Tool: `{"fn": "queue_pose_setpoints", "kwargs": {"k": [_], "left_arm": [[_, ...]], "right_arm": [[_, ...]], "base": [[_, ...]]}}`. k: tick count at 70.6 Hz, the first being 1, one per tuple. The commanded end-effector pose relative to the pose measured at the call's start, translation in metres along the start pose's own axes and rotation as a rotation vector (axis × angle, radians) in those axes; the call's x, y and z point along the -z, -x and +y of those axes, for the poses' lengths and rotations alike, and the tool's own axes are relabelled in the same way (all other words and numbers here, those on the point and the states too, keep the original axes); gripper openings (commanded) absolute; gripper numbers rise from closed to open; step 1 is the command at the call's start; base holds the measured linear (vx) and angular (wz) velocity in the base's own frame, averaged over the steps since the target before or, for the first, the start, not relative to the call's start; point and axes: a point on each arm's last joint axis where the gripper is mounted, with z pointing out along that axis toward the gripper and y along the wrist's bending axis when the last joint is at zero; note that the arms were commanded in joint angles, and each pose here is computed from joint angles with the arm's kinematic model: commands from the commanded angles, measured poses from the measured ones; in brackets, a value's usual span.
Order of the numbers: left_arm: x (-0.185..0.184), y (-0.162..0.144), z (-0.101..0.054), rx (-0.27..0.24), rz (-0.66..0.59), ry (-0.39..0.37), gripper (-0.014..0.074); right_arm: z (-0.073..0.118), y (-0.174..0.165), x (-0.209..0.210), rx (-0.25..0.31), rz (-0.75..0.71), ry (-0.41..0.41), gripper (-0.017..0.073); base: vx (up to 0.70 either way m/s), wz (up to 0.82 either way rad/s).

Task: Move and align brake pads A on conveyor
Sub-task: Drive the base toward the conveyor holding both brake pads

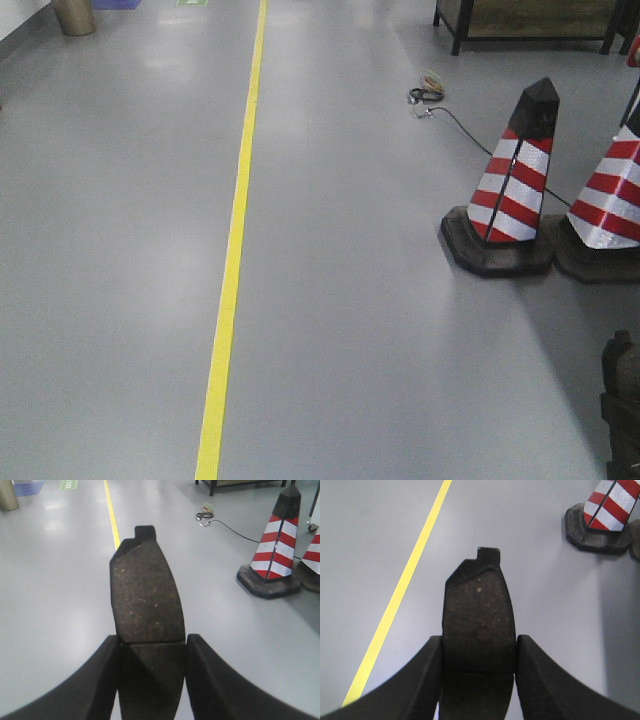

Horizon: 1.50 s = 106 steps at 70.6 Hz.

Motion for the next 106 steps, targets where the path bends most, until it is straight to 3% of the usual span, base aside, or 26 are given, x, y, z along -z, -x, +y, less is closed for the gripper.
{"fn": "queue_pose_setpoints", "kwargs": {"k": [1, 65, 106], "left_arm": [[0.0035, 0.0183, -0.0003, 0.004, -0.121, -0.004, 0.0146], [0.0035, 0.0183, -0.0003, 0.004, -0.121, -0.004, 0.0146], [0.0035, 0.0183, -0.0003, 0.004, -0.121, -0.004, 0.0146]], "right_arm": [[-0.0012, 0.0158, 0.0058, 0.007, -0.111, -0.009, 0.0092], [-0.0012, 0.0158, 0.0058, 0.007, -0.111, -0.009, 0.0092], [-0.0012, 0.0157, 0.0058, 0.007, -0.110, -0.009, 0.0092]], "base": [[0.68, -0.03], [0.62, -0.08], [0.49, -0.52]]}}
